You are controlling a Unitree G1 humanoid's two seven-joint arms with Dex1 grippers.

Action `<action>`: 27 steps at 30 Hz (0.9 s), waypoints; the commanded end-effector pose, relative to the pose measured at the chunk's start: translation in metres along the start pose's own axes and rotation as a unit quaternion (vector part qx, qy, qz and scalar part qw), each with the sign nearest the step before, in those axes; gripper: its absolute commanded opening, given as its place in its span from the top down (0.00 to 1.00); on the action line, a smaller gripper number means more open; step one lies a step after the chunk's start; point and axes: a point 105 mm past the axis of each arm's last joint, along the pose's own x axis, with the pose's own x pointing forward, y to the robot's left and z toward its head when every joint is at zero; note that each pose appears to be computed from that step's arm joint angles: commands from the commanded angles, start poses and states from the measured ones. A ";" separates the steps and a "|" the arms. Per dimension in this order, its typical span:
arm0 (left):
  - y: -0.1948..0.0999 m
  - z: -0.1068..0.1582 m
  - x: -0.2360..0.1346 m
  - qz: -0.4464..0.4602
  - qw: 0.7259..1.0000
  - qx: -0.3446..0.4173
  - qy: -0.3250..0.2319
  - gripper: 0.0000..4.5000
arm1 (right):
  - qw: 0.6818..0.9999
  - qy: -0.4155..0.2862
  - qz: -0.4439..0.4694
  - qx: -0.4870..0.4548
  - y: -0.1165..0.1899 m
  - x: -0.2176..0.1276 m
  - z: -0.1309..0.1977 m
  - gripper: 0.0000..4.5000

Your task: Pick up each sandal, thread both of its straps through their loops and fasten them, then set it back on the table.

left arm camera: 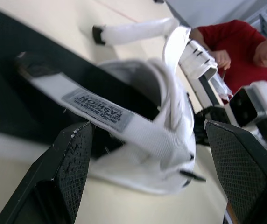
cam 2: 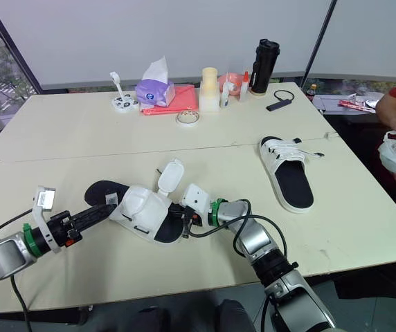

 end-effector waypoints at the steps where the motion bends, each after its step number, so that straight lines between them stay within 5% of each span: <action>1: 0.003 0.005 0.007 0.006 1.000 0.010 -0.009 0.19 | 0.995 0.084 0.009 0.050 0.014 -0.005 -0.049 1.00; 3: 0.004 0.006 0.010 0.005 1.000 0.008 -0.013 0.33 | 0.995 0.084 0.008 0.050 0.014 -0.005 -0.049 1.00; 9: 0.002 0.008 0.017 -0.002 1.000 0.005 -0.023 0.99 | 0.995 0.084 0.005 0.050 0.014 -0.005 -0.049 1.00; 20: -0.061 0.033 0.012 -0.144 0.988 0.063 0.008 0.99 | 0.995 0.089 0.009 0.047 0.015 -0.006 -0.051 1.00; 27: -0.077 0.032 0.014 -0.181 0.980 0.077 0.035 0.99 | 0.995 0.090 0.008 0.045 0.013 -0.006 -0.051 1.00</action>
